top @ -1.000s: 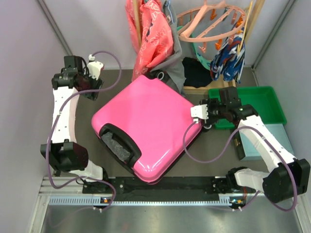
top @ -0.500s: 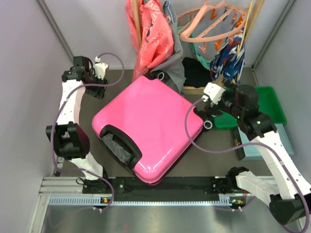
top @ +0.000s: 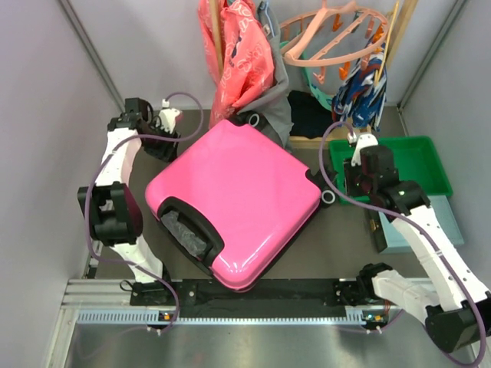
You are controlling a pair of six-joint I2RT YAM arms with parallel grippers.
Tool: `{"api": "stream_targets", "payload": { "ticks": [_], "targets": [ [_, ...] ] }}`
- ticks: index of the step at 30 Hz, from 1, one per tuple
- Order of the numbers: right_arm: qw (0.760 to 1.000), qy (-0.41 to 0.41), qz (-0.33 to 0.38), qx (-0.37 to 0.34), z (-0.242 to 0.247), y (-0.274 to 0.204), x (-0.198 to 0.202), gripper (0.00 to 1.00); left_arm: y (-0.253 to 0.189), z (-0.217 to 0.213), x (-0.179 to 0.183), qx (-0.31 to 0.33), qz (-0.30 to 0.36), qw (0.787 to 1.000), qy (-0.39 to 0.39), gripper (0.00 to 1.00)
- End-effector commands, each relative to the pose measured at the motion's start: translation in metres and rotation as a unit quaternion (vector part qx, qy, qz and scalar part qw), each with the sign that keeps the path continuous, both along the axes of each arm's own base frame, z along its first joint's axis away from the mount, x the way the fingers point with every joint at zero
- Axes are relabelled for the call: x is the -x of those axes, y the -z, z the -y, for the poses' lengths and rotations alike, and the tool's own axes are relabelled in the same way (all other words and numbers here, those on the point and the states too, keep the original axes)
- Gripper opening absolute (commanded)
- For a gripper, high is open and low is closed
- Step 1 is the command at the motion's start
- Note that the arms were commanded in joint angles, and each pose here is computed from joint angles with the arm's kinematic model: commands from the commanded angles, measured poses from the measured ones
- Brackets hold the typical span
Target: Open, take out, and arrange the luggage
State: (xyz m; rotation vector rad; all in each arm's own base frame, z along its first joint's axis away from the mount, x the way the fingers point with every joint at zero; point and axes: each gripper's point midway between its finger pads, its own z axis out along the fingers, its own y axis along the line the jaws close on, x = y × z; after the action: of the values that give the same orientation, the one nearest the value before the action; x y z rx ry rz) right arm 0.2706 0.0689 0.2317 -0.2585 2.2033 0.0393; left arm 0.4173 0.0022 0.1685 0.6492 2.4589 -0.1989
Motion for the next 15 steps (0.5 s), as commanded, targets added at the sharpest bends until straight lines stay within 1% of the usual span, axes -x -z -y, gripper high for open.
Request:
{"api": "stream_targets", "payload": {
  "ticks": [1,2,3,4,5,6,7,10,11,13,14,15],
  "targets": [
    [0.988,0.124,-0.043,-0.079,0.007,0.034,0.022,0.20,-0.007,0.020,0.023,0.017,0.032,0.997,0.065,0.57],
    [0.986,0.131,-0.055,-0.086,0.006,0.047,0.025,0.18,-0.005,0.022,0.026,0.016,0.035,0.997,0.071,0.57],
    [0.985,0.121,-0.050,-0.112,-0.004,0.047,0.020,0.15,-0.009,0.024,0.033,0.016,0.043,0.996,0.078,0.57],
    [0.982,0.123,-0.053,-0.136,-0.011,0.050,0.019,0.14,-0.001,0.026,0.042,0.017,0.035,0.995,0.087,0.57],
    [0.980,0.118,-0.062,-0.148,-0.017,0.060,0.018,0.14,-0.004,0.028,0.048,0.014,0.039,0.995,0.092,0.57],
    [0.978,0.103,-0.056,-0.171,-0.028,0.058,0.012,0.14,-0.003,0.030,0.053,0.014,0.037,0.994,0.097,0.57],
    [0.975,0.106,-0.061,-0.185,-0.033,0.062,0.008,0.14,0.003,0.031,0.060,0.012,0.031,0.994,0.104,0.57],
    [0.974,0.094,-0.056,-0.198,-0.052,0.064,-0.004,0.14,0.001,0.037,0.079,0.022,0.032,0.991,0.126,0.57],
    [0.974,0.082,-0.055,-0.202,-0.062,0.061,-0.006,0.15,-0.006,0.042,0.085,0.025,0.043,0.990,0.135,0.57],
    [0.972,0.067,-0.050,-0.220,-0.078,0.050,-0.016,0.15,-0.005,0.048,0.098,0.034,0.040,0.987,0.153,0.57],
    [0.971,0.062,-0.063,-0.221,-0.086,0.056,-0.020,0.15,-0.012,0.050,0.104,0.033,0.051,0.985,0.160,0.57],
    [0.971,0.045,-0.065,-0.227,-0.099,0.053,-0.020,0.15,-0.009,0.053,0.113,0.039,0.045,0.984,0.166,0.57]
  ]
}}
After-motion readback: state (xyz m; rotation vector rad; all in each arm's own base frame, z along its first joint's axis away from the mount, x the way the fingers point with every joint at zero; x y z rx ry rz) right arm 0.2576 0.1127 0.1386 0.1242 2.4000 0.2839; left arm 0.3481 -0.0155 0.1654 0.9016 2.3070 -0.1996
